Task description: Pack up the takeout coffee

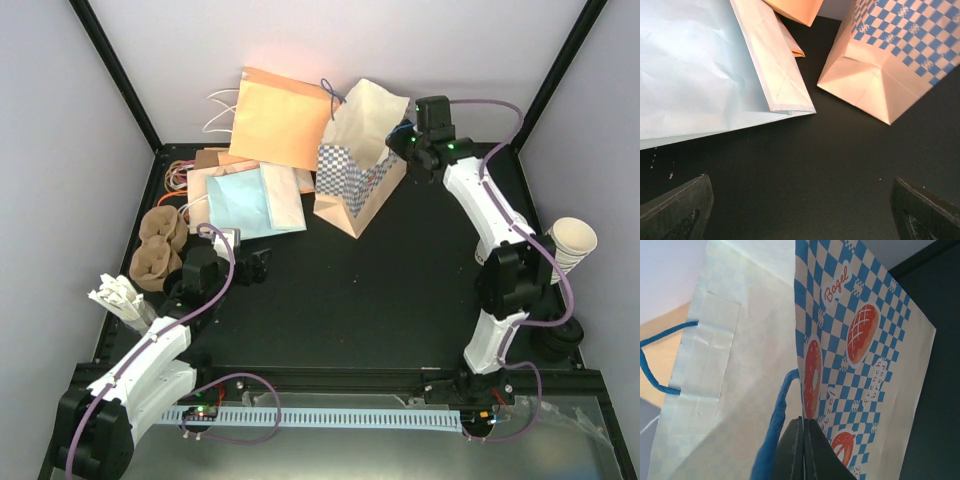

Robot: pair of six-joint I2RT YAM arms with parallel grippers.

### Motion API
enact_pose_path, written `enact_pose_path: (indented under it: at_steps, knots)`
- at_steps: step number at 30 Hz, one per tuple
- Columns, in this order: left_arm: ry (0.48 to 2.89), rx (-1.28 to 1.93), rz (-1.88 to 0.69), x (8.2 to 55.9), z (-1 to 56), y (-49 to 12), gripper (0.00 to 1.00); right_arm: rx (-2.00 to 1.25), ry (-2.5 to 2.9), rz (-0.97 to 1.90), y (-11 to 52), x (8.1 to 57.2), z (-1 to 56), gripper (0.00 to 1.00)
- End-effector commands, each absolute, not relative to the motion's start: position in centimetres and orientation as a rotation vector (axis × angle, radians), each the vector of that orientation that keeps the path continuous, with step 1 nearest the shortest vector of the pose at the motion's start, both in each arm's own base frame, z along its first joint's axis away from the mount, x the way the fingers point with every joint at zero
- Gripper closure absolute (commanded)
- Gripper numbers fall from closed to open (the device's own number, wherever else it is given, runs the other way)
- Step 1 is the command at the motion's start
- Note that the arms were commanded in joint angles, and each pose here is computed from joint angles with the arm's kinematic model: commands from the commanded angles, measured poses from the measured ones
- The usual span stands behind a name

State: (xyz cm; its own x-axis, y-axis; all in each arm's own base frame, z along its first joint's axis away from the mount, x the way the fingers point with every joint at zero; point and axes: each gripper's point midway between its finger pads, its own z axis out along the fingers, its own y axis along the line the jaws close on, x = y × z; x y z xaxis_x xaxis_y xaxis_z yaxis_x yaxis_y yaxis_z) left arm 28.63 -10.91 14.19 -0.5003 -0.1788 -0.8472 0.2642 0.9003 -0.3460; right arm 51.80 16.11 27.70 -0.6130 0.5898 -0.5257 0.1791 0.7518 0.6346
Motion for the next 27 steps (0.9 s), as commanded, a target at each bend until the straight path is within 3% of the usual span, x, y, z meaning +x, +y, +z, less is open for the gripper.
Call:
enact_pose_path:
  at_steps: [1,9,17,27]
  knots:
    - [1.993,0.074,-0.537,28.9,15.0,-11.0,0.01,0.435,2.163,0.806,17.0,48.9,30.7,0.99]
    - [1.988,-0.195,-0.605,29.5,19.3,-9.8,0.01,0.236,2.22,0.927,17.8,41.4,29.6,0.99]
    - [1.957,-0.013,-0.942,27.9,28.2,-14.9,0.01,0.227,2.237,1.036,17.5,34.5,29.4,0.99]
    - [2.091,0.237,-0.958,26.4,34.2,-21.9,0.01,0.204,2.268,1.049,17.7,30.5,29.3,0.98]
